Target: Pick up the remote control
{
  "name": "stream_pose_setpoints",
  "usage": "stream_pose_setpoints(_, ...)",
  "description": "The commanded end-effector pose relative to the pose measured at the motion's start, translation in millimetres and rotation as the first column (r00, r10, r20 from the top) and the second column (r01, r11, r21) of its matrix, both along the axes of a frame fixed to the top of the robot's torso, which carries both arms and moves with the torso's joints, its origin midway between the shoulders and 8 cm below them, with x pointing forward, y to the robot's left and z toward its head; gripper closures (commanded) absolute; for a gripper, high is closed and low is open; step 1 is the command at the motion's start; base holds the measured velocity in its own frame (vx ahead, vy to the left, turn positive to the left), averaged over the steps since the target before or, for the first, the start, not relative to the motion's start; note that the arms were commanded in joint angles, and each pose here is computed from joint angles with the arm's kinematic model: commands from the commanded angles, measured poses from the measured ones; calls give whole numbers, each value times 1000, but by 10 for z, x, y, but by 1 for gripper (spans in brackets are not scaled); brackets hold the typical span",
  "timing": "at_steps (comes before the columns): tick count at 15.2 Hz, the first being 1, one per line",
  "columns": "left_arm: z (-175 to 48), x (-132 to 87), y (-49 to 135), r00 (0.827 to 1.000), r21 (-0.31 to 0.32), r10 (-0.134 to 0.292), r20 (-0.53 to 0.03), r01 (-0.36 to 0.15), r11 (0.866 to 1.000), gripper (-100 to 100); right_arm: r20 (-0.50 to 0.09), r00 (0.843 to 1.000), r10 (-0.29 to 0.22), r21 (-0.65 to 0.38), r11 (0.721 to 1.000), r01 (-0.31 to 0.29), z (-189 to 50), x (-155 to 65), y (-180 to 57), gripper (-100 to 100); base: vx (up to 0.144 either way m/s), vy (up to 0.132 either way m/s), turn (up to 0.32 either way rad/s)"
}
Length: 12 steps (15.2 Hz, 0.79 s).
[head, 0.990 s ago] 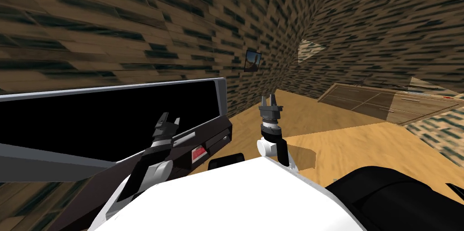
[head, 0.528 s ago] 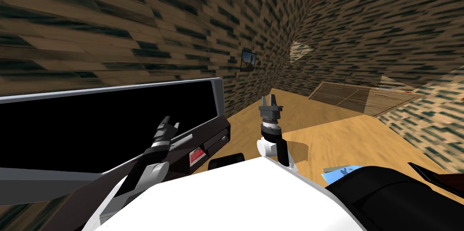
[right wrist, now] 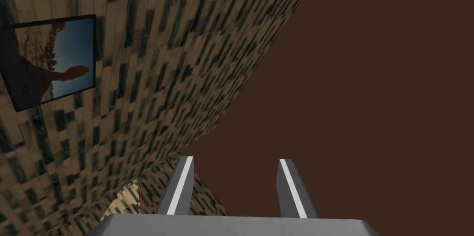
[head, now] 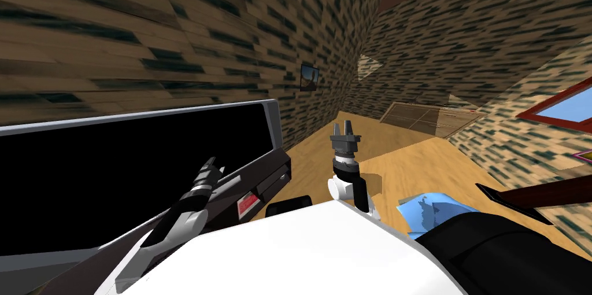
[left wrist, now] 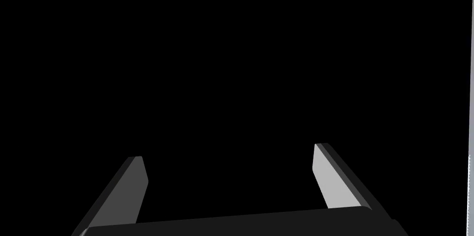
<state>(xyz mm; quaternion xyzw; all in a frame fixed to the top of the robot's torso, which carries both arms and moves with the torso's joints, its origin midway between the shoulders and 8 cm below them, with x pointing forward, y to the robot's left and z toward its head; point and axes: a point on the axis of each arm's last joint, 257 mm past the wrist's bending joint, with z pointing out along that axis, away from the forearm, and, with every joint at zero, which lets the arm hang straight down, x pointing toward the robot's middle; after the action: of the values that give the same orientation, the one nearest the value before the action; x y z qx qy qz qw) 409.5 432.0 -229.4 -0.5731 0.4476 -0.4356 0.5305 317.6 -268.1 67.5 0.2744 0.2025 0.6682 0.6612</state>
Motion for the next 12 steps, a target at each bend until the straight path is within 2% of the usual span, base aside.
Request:
stream_pose_setpoints(1, -217, -56, 147, 997, -19, 25, -67, -26, 999, -100, 0, 1000, 0, 0, 1000, 0, 0, 0, 0, 0, -7, 18, -179)
stream_pose_setpoints(2, -217, -56, 147, 997, -19, 25, -67, -26, 999, -100, 0, 1000, 0, 0, 1000, 0, 0, 0, 0, 0, -6, 13, -88)
stream_pose_setpoints(3, -395, -114, 319, 992, -35, 52, -118, -56, 998, -100, 0, 1000, 0, 0, 1000, 0, 0, 0, 0, 0, -6, 10, -225)
stream_pose_setpoints(5, -460, -129, 324, 988, -39, 54, -143, -61, 997, -100, 0, 1000, 0, 0, 1000, 0, 0, 0, 0, 0, -6, 16, -118)
stream_pose_setpoints(6, -636, -203, 496, 978, -56, 82, -194, -94, 994, -100, 0, 1000, 0, 0, 1000, 0, 0, 0, 0, 0, -5, 12, -151)
stream_pose_setpoints(8, -699, -223, 500, 972, -60, 84, -219, -99, 993, -100, 0, 1000, 0, 0, 1000, 0, 0, 0, 0, 0, -5, 15, -120)
stream_pose_setpoints(9, -874, -316, 670, 956, -76, 111, -270, -136, 988, -100, 0, 1000, 0, 0, 1000, 0, 0, 0, 0, 0, -4, 15, -181)
stream_pose_setpoints(11, -931, -338, 671, 950, -80, 112, -293, -141, 987, -100, 0, 1000, 0, 0, 1000, 0, 0, 0, 0, 0, -6, 19, -131)
stream_pose_setpoints(12, -1080, -438, 837, 932, -94, 138, -335, -179, 979, -100, 0, 1000, 0, 0, 1000, 0, 0, 0, 0, 0, -6, 13, -197)
